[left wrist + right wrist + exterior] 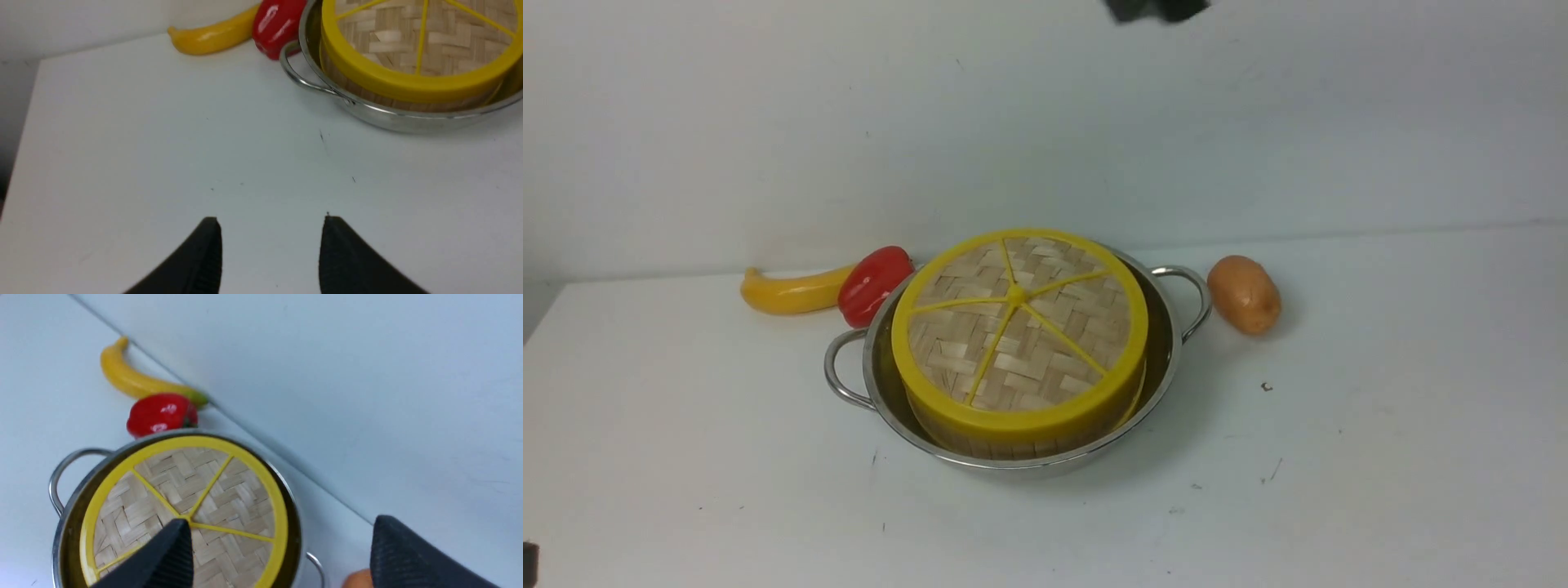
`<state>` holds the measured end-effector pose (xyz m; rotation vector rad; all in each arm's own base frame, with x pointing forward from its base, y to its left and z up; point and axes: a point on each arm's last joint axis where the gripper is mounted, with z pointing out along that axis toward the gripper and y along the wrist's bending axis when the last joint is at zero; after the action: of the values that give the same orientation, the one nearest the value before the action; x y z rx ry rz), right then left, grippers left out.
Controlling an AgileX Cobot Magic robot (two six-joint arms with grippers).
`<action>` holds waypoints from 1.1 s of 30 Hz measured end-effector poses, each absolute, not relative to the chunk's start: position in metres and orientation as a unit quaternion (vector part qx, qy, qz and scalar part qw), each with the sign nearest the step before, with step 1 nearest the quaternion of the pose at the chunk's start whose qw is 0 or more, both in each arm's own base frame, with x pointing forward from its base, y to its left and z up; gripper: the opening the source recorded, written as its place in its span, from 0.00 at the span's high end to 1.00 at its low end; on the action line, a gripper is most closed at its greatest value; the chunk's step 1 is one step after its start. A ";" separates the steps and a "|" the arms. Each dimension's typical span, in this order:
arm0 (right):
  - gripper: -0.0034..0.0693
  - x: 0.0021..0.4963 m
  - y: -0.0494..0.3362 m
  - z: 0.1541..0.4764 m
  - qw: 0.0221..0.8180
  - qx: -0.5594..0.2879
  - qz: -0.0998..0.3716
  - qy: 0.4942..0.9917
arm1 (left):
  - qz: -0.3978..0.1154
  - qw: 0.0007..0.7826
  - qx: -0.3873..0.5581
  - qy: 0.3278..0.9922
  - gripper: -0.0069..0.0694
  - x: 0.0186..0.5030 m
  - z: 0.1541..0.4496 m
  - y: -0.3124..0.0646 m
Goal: Place the steamer in the pot on the white table, and put the lid on the steamer.
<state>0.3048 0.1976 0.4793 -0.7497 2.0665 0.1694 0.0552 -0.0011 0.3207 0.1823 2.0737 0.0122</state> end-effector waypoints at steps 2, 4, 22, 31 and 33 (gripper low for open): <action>0.36 0.255 0.155 0.507 0.479 -0.280 0.064 0.830 | 0.016 0.521 0.079 0.850 0.50 0.057 0.324 0.000; 0.52 0.216 0.125 0.509 0.487 -0.263 0.063 0.830 | 0.025 0.540 0.085 0.837 0.51 0.059 0.327 0.001; 0.96 0.095 0.058 0.288 0.606 -0.205 0.169 0.750 | -0.013 0.702 0.094 0.706 0.93 0.034 0.298 -0.002; 0.94 0.096 0.059 0.292 0.619 -0.200 0.178 0.738 | -0.009 0.705 0.095 0.703 0.90 0.033 0.298 -0.001; 0.92 0.096 0.059 0.292 0.620 -0.200 0.179 0.737 | -0.009 0.705 0.095 0.703 0.89 0.033 0.298 -0.001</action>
<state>0.0956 0.0586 0.2920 -0.4599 1.6956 0.4111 0.0326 -0.0011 0.2981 0.2117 1.5638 -0.0190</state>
